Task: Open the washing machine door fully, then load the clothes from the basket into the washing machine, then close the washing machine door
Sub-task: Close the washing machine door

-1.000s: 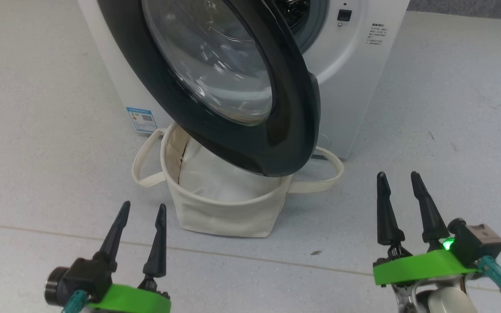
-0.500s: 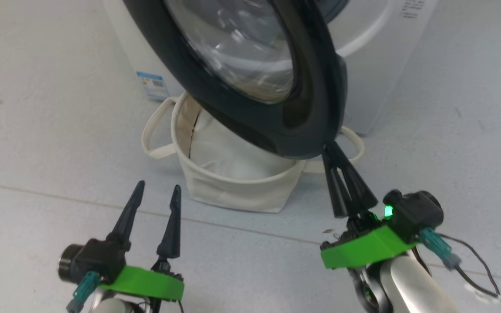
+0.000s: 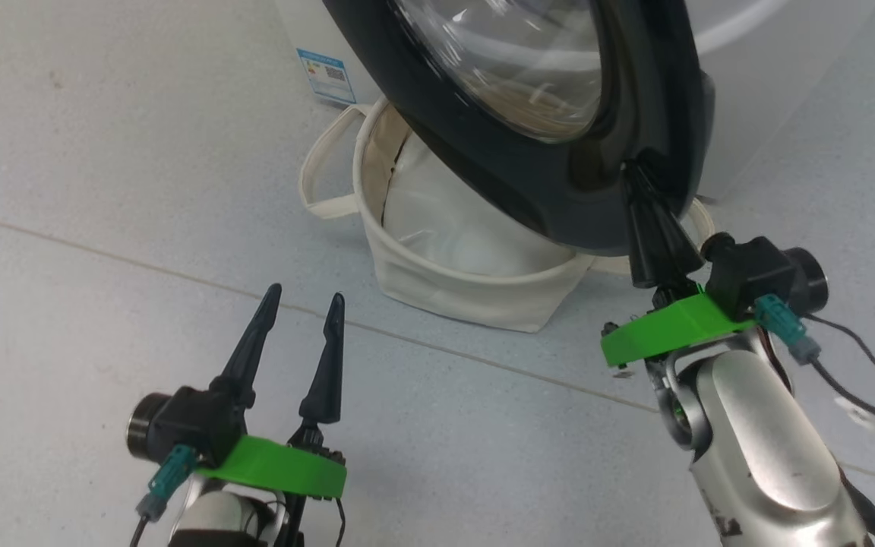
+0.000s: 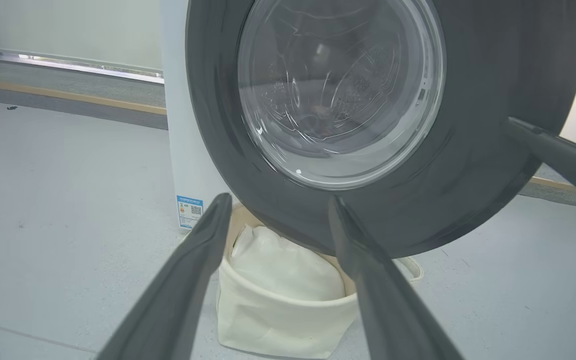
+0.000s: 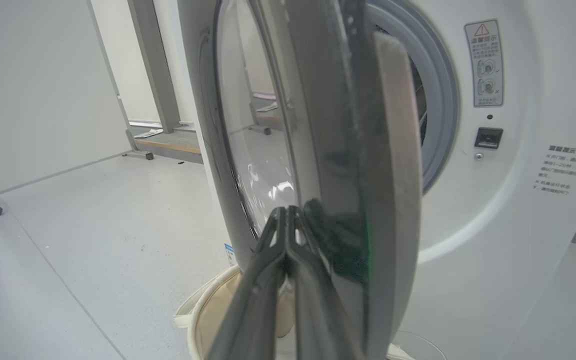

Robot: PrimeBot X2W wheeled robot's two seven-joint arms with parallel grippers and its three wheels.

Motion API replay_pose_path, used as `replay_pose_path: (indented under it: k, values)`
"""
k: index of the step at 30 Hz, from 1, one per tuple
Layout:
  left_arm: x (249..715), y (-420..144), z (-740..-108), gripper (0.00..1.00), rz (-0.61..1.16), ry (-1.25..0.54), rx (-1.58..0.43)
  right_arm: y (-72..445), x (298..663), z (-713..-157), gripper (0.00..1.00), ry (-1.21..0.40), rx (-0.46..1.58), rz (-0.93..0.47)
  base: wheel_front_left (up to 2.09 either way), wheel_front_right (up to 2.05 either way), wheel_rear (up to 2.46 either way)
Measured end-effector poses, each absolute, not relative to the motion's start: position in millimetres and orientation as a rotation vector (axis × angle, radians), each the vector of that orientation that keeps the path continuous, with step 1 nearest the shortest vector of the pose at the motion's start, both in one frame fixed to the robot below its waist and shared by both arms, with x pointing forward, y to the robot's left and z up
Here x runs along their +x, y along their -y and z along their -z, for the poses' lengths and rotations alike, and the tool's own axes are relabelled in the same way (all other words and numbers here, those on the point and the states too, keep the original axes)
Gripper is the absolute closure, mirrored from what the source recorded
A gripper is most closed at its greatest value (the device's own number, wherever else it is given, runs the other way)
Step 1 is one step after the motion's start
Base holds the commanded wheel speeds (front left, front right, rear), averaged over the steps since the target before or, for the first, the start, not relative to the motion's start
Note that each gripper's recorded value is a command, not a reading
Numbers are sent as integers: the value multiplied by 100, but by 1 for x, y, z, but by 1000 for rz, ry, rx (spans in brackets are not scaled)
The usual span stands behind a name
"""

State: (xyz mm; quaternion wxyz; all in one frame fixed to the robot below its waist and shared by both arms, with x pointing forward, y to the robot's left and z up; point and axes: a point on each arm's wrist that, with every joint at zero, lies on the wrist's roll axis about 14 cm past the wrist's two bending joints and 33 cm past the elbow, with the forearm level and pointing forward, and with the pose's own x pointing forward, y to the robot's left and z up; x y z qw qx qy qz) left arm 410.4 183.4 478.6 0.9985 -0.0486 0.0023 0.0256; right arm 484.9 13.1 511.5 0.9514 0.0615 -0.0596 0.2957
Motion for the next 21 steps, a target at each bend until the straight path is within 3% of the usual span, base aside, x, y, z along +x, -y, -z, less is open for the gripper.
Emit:
replay_pose_path:
  k: [10,21]
  values:
    - [410,-188,-468,0,-72,-36,-95,15,521,-505,100,124,164,-479,0,0,0]
    - [420,-184,-454,0,-72,-72,-102,75,578,-496,100,131,220,-256,0,0,0]
